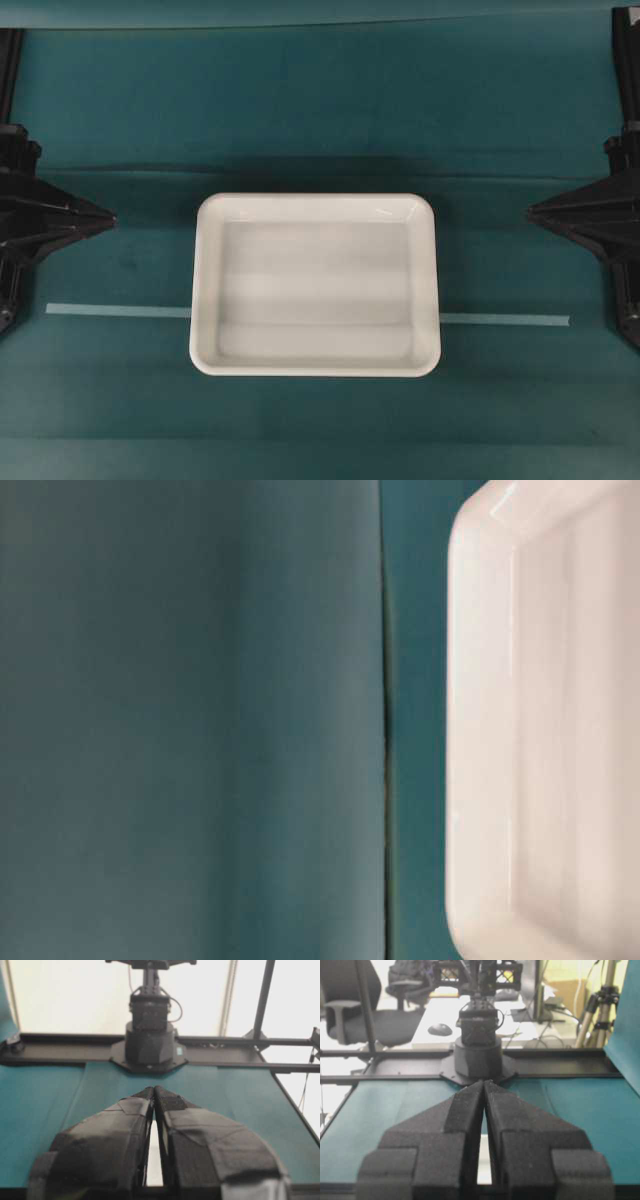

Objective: Lift the white case with both hands.
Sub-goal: 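Move both open grippers inward toward the tray's left and right rims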

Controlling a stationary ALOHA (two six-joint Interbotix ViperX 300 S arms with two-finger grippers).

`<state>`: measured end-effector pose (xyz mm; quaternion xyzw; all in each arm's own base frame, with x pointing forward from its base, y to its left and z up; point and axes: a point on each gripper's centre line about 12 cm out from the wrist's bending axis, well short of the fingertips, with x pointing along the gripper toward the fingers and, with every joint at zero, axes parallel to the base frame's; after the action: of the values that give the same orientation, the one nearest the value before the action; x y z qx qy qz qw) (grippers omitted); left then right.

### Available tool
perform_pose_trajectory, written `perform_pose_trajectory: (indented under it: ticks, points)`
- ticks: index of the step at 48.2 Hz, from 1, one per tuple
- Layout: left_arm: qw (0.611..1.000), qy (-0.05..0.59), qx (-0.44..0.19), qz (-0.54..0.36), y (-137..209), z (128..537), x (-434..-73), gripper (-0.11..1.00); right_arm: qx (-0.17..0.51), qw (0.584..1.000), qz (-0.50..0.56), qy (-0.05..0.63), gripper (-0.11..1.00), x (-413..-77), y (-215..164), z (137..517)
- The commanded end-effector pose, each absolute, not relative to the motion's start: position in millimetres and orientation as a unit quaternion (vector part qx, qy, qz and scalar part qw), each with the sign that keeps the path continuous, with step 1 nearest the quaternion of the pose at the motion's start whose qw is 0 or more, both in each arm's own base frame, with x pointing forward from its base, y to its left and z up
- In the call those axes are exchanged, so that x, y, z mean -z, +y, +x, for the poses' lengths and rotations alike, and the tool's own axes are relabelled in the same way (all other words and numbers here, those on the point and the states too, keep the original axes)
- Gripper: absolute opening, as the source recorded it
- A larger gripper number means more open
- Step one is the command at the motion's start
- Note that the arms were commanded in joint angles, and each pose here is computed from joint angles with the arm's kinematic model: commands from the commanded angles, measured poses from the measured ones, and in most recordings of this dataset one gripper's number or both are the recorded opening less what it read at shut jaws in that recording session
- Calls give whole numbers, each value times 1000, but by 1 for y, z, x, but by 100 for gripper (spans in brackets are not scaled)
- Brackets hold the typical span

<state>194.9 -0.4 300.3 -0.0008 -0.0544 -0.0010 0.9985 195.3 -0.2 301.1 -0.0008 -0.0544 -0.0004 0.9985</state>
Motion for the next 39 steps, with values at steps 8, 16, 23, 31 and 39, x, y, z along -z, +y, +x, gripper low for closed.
perform_pose_trajectory:
  ticks: [8,16,23,31,39]
  points:
    - [998,-21,14,-66,-5,213,-294,2,7,996,88,17,0,-284,-1,202]
    - [996,-25,28,-87,-11,215,-302,-3,13,984,167,66,0,-280,0,203]
    - [983,-29,38,-177,-13,219,-315,-3,38,950,295,93,0,-284,-4,205]
    - [923,-25,45,-381,-14,221,-325,-3,75,876,456,134,0,-274,-5,206]
    - [850,37,15,-525,-14,225,-307,-3,102,808,563,140,0,-267,-4,206]
